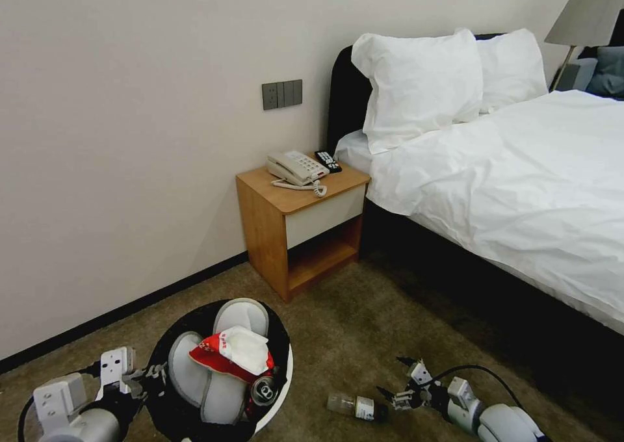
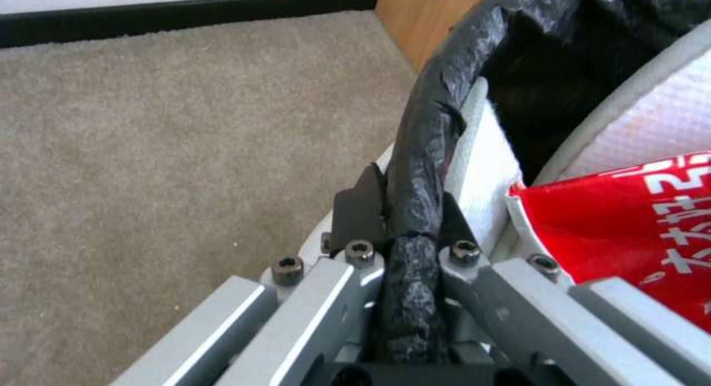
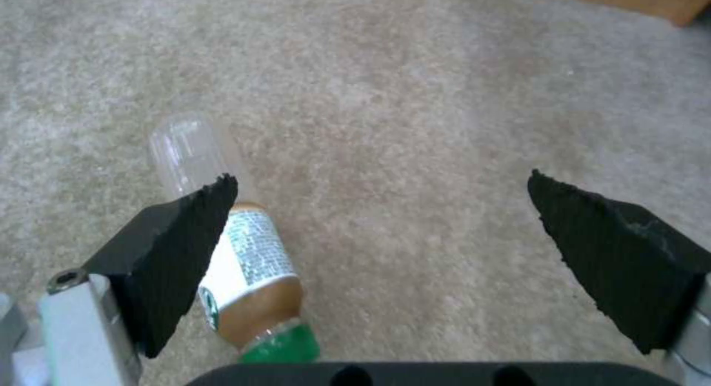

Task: Pick up the trash bin, then pick up the garbage from the floor and place it into the trash bin.

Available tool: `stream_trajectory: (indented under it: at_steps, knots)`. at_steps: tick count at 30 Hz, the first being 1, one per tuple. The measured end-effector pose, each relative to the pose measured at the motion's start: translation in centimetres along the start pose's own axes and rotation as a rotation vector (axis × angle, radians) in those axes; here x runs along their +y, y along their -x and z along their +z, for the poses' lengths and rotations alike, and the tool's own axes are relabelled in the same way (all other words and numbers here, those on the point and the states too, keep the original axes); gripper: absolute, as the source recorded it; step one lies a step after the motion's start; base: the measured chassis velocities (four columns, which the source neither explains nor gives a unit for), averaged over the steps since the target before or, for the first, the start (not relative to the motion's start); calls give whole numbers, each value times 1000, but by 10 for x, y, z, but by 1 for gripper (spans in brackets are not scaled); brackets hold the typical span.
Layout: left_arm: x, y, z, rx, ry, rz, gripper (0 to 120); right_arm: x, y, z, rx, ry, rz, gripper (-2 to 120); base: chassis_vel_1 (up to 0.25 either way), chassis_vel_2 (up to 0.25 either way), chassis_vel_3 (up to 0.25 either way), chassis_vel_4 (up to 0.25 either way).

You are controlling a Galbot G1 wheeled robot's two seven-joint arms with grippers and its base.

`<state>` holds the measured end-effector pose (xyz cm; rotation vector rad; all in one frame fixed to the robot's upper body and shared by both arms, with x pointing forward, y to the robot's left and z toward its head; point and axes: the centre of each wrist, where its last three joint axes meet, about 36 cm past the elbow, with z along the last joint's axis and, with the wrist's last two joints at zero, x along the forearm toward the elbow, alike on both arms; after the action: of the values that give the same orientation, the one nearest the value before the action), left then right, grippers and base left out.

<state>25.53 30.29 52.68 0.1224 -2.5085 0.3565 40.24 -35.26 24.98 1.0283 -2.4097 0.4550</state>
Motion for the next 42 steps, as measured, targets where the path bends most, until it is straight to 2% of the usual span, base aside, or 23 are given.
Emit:
stream_trajectory:
  at_steps: [16, 42]
  knots:
    - [-1, 0, 2, 2, 1, 1, 2, 13, 44, 5, 48, -9, -186, 100, 0, 0, 0, 0]
    - [-2, 1, 0, -2, 5, 6, 2, 22, 63, 24, 114, 21, -229, 99, 0, 0, 0, 0]
